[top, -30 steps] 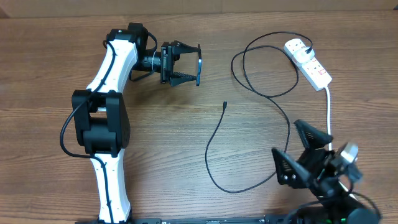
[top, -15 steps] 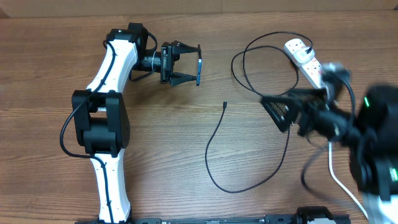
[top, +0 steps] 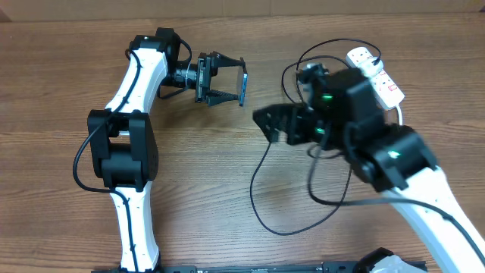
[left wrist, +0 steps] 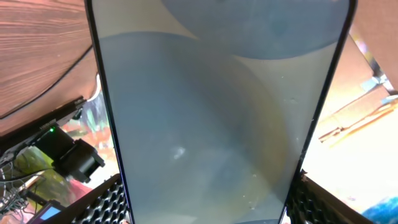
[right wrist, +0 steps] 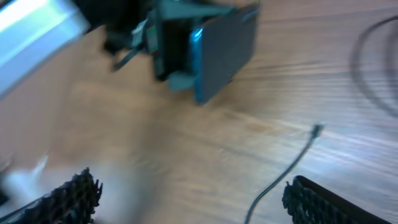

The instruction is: Plug charger to phone and switch on socket

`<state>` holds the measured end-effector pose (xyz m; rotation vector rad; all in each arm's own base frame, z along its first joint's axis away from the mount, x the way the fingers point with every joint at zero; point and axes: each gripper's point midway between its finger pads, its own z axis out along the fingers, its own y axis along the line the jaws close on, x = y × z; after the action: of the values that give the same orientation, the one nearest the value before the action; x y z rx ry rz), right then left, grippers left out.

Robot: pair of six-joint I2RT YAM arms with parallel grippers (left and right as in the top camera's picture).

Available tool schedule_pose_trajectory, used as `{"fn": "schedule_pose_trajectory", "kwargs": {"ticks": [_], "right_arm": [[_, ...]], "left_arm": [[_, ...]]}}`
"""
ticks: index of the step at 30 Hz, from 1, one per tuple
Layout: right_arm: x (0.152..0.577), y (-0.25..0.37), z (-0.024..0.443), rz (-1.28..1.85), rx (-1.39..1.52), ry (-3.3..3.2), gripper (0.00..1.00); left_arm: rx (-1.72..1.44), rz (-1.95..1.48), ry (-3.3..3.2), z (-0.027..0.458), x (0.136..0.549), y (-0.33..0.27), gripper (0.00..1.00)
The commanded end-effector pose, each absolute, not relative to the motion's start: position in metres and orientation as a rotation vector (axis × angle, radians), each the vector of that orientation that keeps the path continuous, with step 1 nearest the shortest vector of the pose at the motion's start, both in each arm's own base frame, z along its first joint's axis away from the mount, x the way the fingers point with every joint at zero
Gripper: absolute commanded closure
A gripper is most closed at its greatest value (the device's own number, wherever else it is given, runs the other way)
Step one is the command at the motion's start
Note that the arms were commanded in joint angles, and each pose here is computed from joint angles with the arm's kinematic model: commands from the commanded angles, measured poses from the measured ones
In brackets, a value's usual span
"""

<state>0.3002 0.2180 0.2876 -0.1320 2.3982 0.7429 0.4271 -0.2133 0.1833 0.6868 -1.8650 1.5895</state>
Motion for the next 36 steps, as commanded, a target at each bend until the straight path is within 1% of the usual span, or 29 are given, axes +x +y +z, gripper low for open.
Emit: {"fn": "schedule_pose_trajectory", "kwargs": {"ticks": [1,2,5,11,18,20,22,26,28,36], "right_arm": [[0.337,0.199,0.288,0.482,0.145,2.347,0.14],[0.343,0.202,0.284,0.461,0.189,2.349,0.15],[0.353,0.212,0.271,0.448,0.270,2.364,0.15],[0.364,0.224,0.245,0.422,0.318,2.403,0.13],[0.363,0.226,0.240,0.402,0.328,2.410,0.13],[0.361,0.227,0.239,0.400,0.321,2.417,0.16],[0.358,0.228,0.234,0.387,0.318,2.433,0.21],[0.361,0.227,0.225,0.367,0.365,2.445,0.24],[0.362,0.228,0.221,0.366,0.372,2.454,0.27],[0.364,0.240,0.202,0.354,0.249,2.512,0.27]], "left_arm": [[0.676,1.598,-1.854,0.190,0.430,-0.217,0.32],[0.673,1.596,-1.853,0.190,0.429,-0.219,0.32],[0.682,1.565,-1.856,0.187,0.426,-0.223,0.32],[0.746,1.427,-1.921,0.169,0.420,-0.231,0.32],[0.821,1.312,-2.002,0.150,0.423,-0.232,0.31],[0.831,1.302,-1.998,0.150,0.423,-0.233,0.31],[0.829,1.300,-1.996,0.150,0.422,-0.235,0.31],[0.816,1.294,-1.999,0.150,0.419,-0.239,0.31],[0.810,1.290,-1.999,0.150,0.418,-0.242,0.31],[0.796,1.291,-1.996,0.151,0.416,-0.246,0.31]]}}
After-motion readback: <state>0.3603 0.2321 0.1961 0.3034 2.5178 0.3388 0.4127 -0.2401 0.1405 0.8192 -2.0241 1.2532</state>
